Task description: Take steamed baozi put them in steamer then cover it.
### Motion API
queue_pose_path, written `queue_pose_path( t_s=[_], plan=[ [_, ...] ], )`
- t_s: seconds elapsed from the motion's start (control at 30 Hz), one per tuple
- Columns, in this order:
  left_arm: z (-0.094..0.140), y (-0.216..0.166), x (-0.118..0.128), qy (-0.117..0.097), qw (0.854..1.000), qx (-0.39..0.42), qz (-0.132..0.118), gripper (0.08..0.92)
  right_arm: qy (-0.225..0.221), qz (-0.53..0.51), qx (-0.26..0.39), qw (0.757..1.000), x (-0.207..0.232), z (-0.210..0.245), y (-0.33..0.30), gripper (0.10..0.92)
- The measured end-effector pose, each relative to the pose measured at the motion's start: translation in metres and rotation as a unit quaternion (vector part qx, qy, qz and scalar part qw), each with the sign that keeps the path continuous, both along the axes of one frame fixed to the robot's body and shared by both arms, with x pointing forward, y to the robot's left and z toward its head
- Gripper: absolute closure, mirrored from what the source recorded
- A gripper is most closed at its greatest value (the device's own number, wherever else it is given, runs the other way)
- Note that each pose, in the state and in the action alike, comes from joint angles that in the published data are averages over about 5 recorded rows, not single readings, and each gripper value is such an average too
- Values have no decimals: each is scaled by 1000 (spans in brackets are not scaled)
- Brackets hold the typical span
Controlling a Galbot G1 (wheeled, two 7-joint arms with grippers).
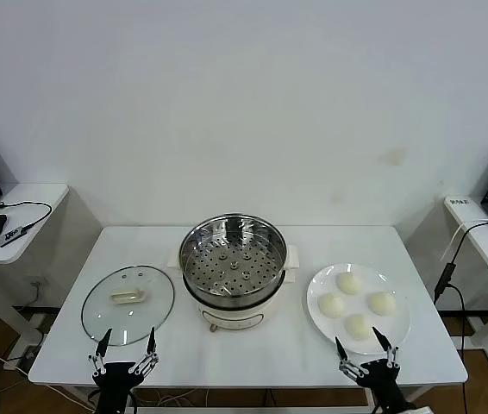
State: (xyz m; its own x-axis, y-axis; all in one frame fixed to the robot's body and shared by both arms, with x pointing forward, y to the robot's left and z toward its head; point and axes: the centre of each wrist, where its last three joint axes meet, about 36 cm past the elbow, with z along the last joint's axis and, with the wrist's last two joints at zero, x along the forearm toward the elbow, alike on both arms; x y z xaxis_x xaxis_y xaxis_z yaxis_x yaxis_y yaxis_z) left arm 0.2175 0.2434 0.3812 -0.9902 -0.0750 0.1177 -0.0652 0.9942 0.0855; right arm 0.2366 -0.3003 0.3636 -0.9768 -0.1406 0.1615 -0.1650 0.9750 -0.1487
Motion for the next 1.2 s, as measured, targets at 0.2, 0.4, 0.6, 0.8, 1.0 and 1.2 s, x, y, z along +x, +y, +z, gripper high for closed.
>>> queue_pose_path(
  t_s=[0.2,0.4,0.6,0.8,1.0,1.2],
  plan=[
    [0,3,3,-2,1000,10,4,177,-18,1,-71,997,14,9,-19,200],
    [-6,4,3,5,1000,25,7,177,-31,13,-186,982,39,26,-50,200],
    [-7,3,5,5,999,38,1,177,-21,42,-304,951,72,48,-82,200],
    [-9,1,7,4,999,50,-5,177,8,89,-398,913,113,72,-110,200],
    [-8,2,11,0,998,62,-7,177,52,156,-460,873,159,96,-128,200],
    [-9,4,11,2,998,69,-5,177,97,226,-487,838,210,116,-130,200]
  ],
)
